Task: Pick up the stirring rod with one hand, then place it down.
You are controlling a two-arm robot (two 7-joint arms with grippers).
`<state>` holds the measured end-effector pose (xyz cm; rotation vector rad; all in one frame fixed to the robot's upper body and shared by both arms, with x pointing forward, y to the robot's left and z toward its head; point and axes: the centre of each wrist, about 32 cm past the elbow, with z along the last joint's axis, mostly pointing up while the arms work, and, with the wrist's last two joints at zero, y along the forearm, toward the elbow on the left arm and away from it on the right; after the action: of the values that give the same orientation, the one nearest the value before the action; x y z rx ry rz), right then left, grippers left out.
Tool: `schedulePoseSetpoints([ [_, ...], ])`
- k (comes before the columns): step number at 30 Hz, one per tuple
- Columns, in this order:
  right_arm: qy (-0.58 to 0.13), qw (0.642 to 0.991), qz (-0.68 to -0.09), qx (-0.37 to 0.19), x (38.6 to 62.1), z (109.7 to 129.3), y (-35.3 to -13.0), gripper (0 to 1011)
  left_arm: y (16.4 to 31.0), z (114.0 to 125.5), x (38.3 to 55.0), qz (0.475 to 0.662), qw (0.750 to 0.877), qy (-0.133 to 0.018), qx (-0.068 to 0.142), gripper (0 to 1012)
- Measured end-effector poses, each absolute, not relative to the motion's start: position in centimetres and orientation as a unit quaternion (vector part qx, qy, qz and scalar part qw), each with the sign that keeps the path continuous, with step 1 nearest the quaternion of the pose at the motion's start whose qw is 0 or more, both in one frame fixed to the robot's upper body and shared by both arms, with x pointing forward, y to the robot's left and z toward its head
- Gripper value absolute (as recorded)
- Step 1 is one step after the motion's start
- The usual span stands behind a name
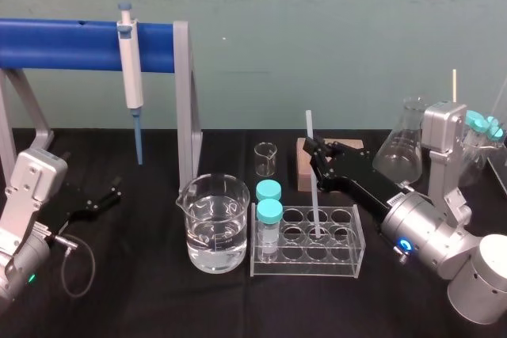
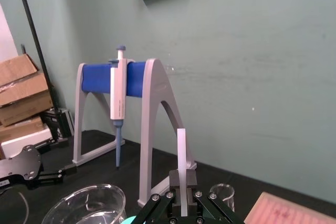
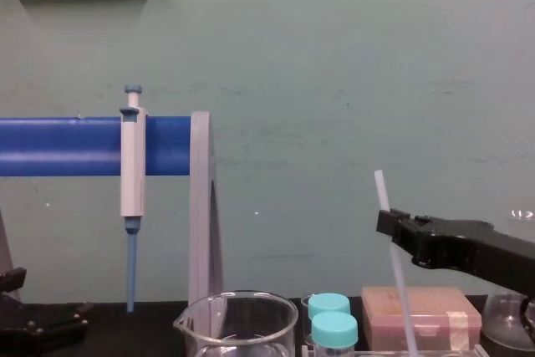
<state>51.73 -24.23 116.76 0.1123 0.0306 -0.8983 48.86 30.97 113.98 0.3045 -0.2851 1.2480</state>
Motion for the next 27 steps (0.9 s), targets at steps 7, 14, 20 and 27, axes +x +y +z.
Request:
schedulePoseSetpoints([
  [7, -0.034, 0.896, -0.437, 0.069, 51.6, 117.8, -24.7, 62, 31.0, 114.0, 48.9, 0.580, 0.791, -0.132, 0.142, 1000],
  [14, -0.095, 0.877, -0.449, 0.140, 51.3, 121.1, -25.3, 62, 31.0, 114.0, 48.9, 0.580, 0.791, -0.132, 0.141, 1000],
  [20, -0.111, 0.866, -0.461, 0.159, 51.0, 122.3, -25.8, 62, 31.0, 114.0, 48.9, 0.580, 0.791, -0.132, 0.142, 1000],
  [27, -0.114, 0.854, -0.487, 0.143, 50.9, 122.3, -26.8, 62, 31.0, 114.0, 48.9, 0.580, 0.791, -0.132, 0.142, 1000],
])
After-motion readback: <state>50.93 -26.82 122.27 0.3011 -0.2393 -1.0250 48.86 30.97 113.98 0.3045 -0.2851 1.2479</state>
